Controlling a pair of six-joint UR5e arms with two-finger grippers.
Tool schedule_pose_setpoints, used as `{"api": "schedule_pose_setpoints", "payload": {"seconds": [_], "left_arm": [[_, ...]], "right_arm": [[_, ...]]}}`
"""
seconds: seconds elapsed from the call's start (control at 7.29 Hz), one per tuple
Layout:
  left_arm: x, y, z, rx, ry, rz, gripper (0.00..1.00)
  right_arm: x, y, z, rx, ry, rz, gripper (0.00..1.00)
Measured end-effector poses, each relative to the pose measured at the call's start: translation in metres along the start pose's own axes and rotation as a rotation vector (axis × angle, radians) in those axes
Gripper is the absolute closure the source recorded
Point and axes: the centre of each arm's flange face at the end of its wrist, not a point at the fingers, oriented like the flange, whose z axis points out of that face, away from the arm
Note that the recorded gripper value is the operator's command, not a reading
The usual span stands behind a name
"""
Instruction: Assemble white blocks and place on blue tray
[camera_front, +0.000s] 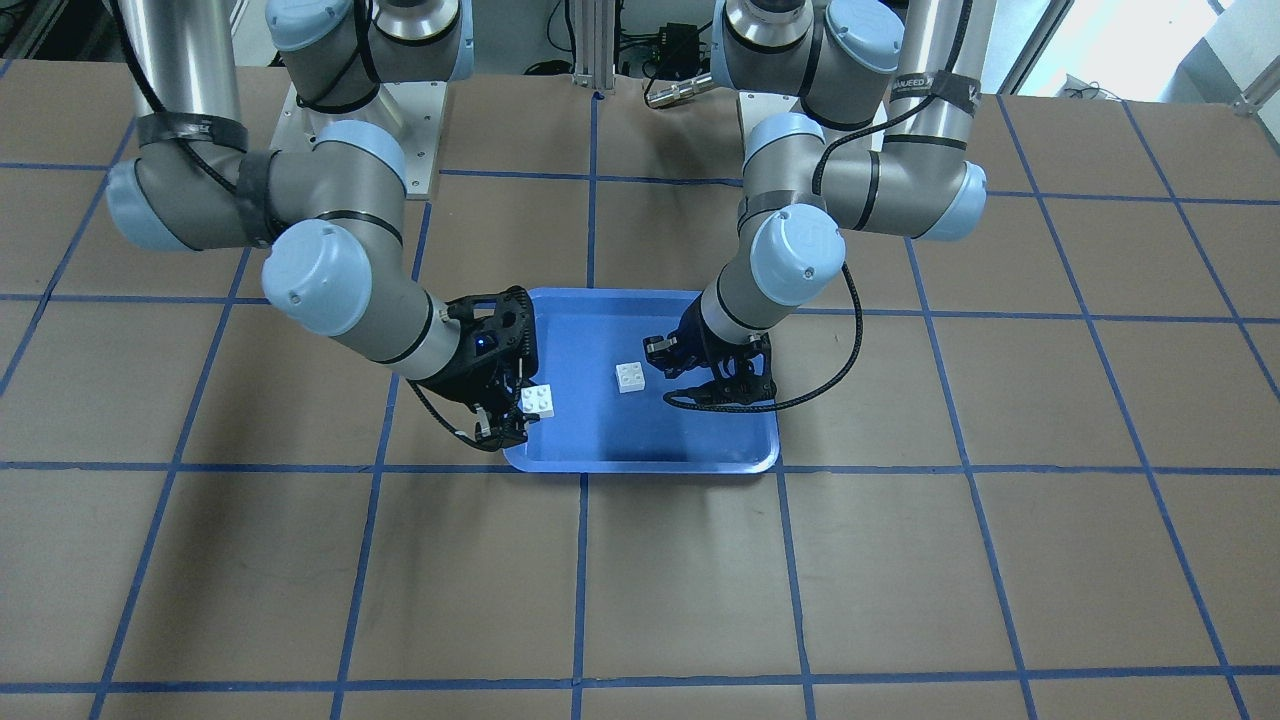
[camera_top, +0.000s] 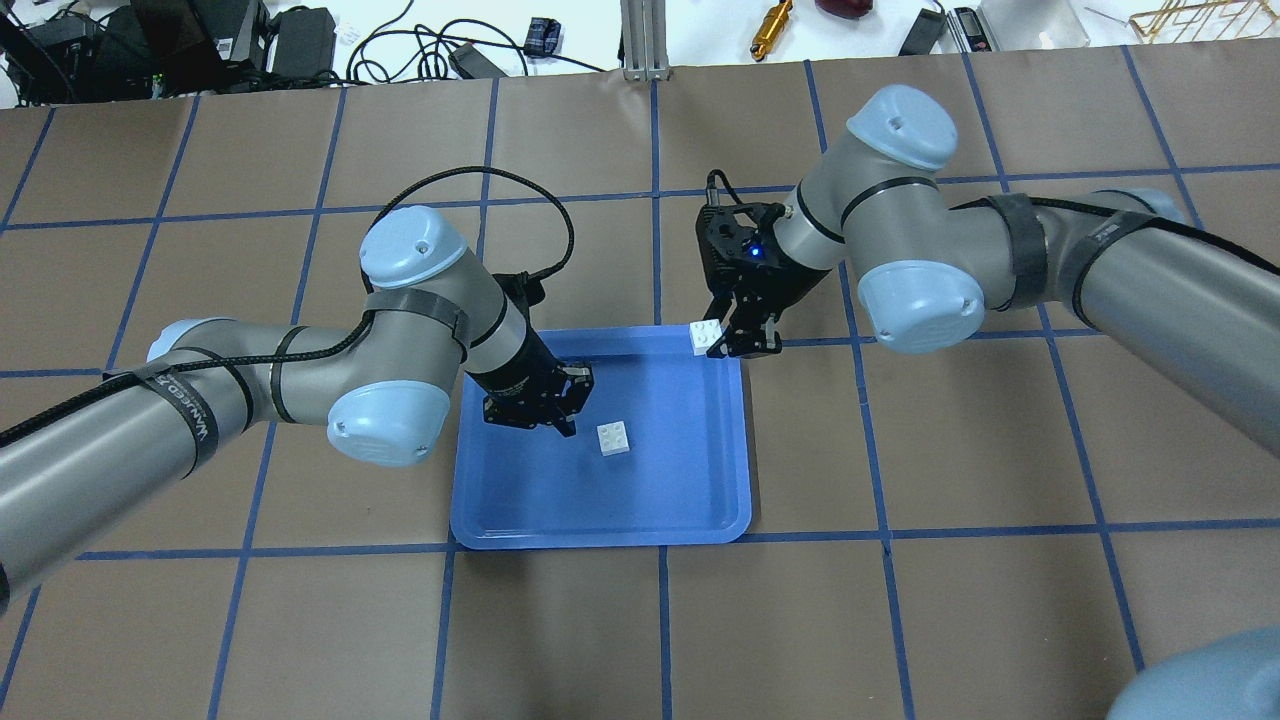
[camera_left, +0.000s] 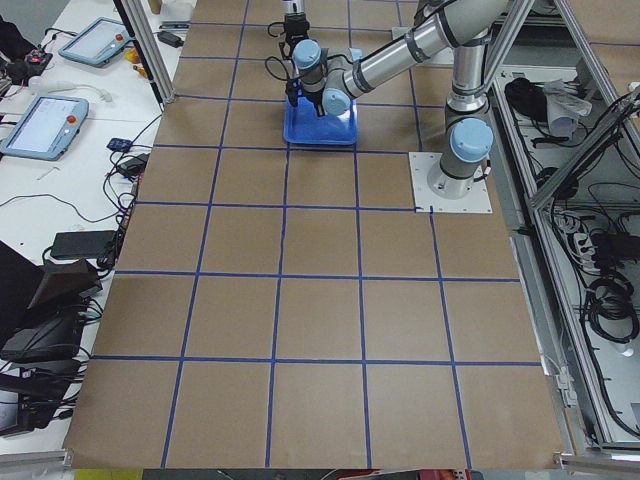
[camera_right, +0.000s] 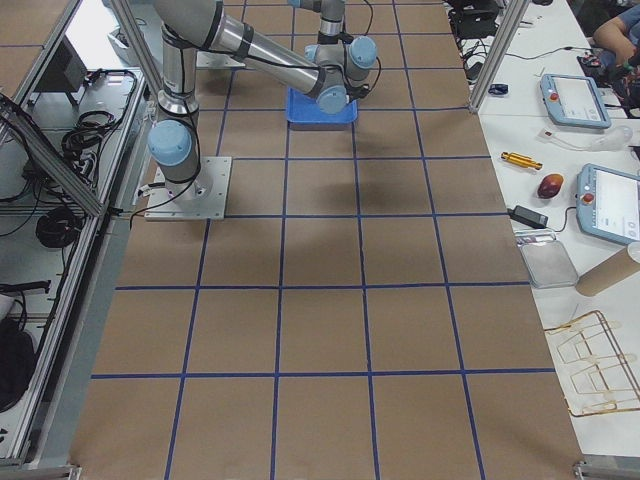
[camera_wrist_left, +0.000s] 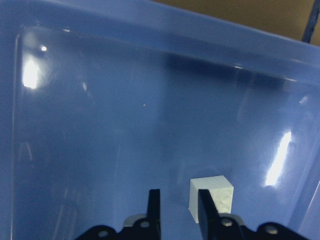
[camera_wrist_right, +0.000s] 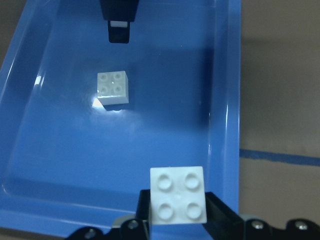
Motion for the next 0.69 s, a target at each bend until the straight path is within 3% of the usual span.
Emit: {"api": "schedule_pose_setpoints", "payload": {"seconds": [0.27, 0.69], "left_arm": [[0.003, 0.001, 0.007, -0.022, 0.03, -0.014, 1.0], [0.006, 0.002, 0.016, -0.045, 0.051, -0.02, 1.0]], "right_arm": [[-0.027, -0.001, 0.032, 0.001, 0.031, 0.003, 1.0], [-0.046, -0.002, 0.051, 0.006, 0.034, 0.118, 1.0]]}}
